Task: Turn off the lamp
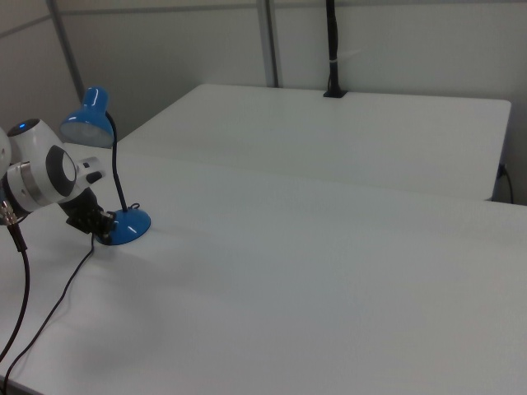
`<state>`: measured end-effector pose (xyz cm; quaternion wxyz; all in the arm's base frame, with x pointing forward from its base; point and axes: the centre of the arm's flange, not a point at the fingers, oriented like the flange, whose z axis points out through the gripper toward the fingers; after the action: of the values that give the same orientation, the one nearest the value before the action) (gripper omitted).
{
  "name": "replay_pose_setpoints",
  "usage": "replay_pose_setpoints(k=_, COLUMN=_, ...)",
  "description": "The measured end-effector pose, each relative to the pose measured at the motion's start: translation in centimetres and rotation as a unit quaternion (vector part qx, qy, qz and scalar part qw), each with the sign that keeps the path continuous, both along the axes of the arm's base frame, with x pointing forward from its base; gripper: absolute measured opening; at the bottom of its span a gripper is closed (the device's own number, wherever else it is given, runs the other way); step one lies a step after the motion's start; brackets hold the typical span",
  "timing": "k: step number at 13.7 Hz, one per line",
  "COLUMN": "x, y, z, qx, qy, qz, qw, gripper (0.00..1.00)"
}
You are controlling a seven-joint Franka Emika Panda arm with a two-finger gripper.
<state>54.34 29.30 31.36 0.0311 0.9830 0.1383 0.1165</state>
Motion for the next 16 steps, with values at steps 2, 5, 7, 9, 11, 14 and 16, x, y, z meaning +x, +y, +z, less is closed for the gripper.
replay_pose_setpoints(k=2, x=-1.0, y=-0.5, z=-0.3, qx=-0.038, qy=0.032, qz=-0.007, qw=0.9988, gripper=0.01)
replay_pose_setpoints(k=5, x=-3.0, y=-0.5, z=2.9, qx=-0.062, qy=0.077, qz=-0.045, qw=0.9941, gripper=0.03)
replay_pose_setpoints(k=7, x=-4.5, y=-1.3, z=6.9, qx=-0.087, qy=0.089, qz=-0.048, qw=0.9911, gripper=0.26)
replay_pose_setpoints(k=9, x=-5.6, y=-2.0, z=10.6, qx=-0.093, qy=0.085, qz=-0.056, qw=0.9905, gripper=0.46)
replay_pose_setpoints(k=11, x=-6.4, y=-4.2, z=15.1, qx=-0.081, qy=0.076, qz=-0.091, qw=0.9896, gripper=0.70)
replay_pose_setpoints(k=14, x=-5.0, y=-12.7, z=22.2, qx=-0.077, qy=0.078, qz=-0.144, qw=0.9835, gripper=1.00)
replay_pose_setpoints(k=16, x=-3.0, y=-19.1, z=26.6, qx=-0.049, qy=0.073, qz=-0.161, qw=0.9830, gripper=1.00)
